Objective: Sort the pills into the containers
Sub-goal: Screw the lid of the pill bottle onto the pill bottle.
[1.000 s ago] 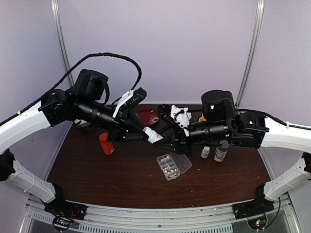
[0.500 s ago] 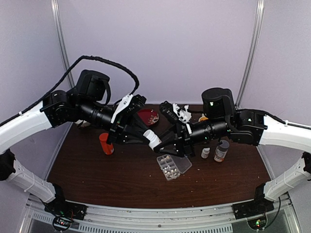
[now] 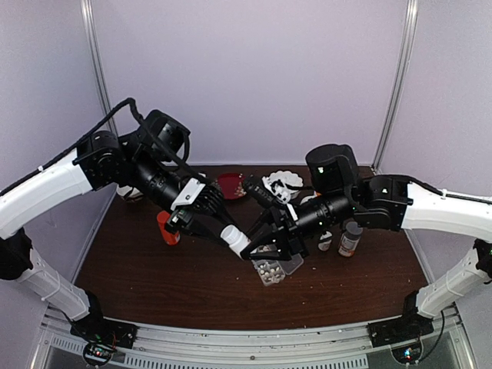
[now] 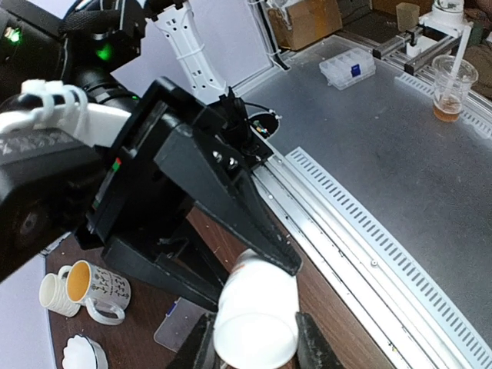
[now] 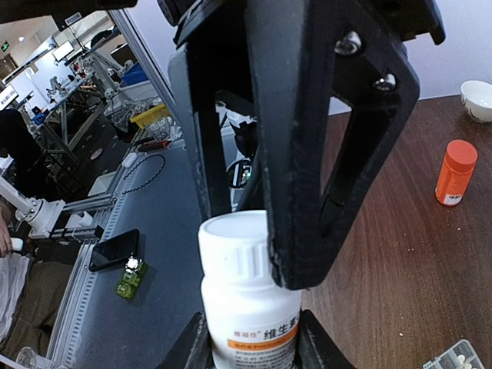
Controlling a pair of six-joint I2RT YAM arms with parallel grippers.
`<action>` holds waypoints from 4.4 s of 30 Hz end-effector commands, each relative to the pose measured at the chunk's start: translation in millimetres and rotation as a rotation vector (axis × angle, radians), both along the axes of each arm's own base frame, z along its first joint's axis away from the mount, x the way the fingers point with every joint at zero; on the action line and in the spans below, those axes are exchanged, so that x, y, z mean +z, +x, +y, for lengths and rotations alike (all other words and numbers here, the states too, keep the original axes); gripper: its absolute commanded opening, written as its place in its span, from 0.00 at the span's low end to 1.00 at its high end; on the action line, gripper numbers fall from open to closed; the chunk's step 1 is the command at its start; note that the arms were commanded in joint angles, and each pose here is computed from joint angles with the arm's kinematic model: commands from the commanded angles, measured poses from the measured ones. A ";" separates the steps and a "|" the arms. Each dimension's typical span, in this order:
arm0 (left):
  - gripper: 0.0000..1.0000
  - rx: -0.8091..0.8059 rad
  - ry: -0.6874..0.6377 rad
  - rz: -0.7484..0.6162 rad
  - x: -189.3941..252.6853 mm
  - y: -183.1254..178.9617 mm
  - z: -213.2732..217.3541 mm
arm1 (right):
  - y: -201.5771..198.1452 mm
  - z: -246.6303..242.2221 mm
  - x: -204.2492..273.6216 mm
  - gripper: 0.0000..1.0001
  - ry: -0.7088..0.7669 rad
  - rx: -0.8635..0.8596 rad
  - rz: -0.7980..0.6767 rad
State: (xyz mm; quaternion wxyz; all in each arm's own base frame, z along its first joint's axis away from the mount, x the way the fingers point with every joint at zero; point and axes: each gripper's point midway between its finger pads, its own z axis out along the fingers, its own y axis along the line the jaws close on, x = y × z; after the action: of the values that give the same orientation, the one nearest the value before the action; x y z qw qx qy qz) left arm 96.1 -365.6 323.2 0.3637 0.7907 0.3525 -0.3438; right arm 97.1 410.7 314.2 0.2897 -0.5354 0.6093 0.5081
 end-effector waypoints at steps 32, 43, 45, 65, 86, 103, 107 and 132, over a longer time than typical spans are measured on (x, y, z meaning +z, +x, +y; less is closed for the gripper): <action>0.12 -0.303 0.064 -0.737 -66.0 25.4 -0.9 | 12.0 -6.2 106.6 0.00 0.433 0.066 0.027; 0.98 -0.023 -0.134 -0.736 -22.7 46.6 12.9 | 30.8 -20.9 52.4 0.00 0.244 -0.074 0.023; 0.98 0.036 -0.197 -0.721 -5.8 46.9 15.1 | 33.4 -23.6 43.8 0.00 0.214 -0.097 0.011; 0.98 0.759 -0.435 0.558 110.3 79.2 9.7 | 70.4 -59.7 41.4 0.00 0.142 -0.389 -0.323; 0.97 0.663 -0.353 0.660 99.6 74.4 -34.9 | 68.4 -44.4 60.5 0.00 0.212 -0.390 -0.353; 0.98 0.715 -0.338 0.660 88.5 81.9 -36.3 | 43.0 -48.9 82.4 0.00 0.344 -0.304 -0.342; 0.97 0.749 -0.341 0.656 82.4 85.9 -31.1 | 36.5 -58.6 85.2 0.00 0.377 -0.301 -0.360; 0.98 0.612 -0.435 0.671 119.3 67.3 -32.7 | 52.7 -60.9 70.6 0.00 0.294 -0.402 -0.402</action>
State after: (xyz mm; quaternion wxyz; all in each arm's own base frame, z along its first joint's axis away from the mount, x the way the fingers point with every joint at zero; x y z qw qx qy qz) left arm 158.0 -386.9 416.1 0.4465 0.4031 0.6162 -0.5084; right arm 152.1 346.6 367.0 0.5589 -0.4454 0.5661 0.4108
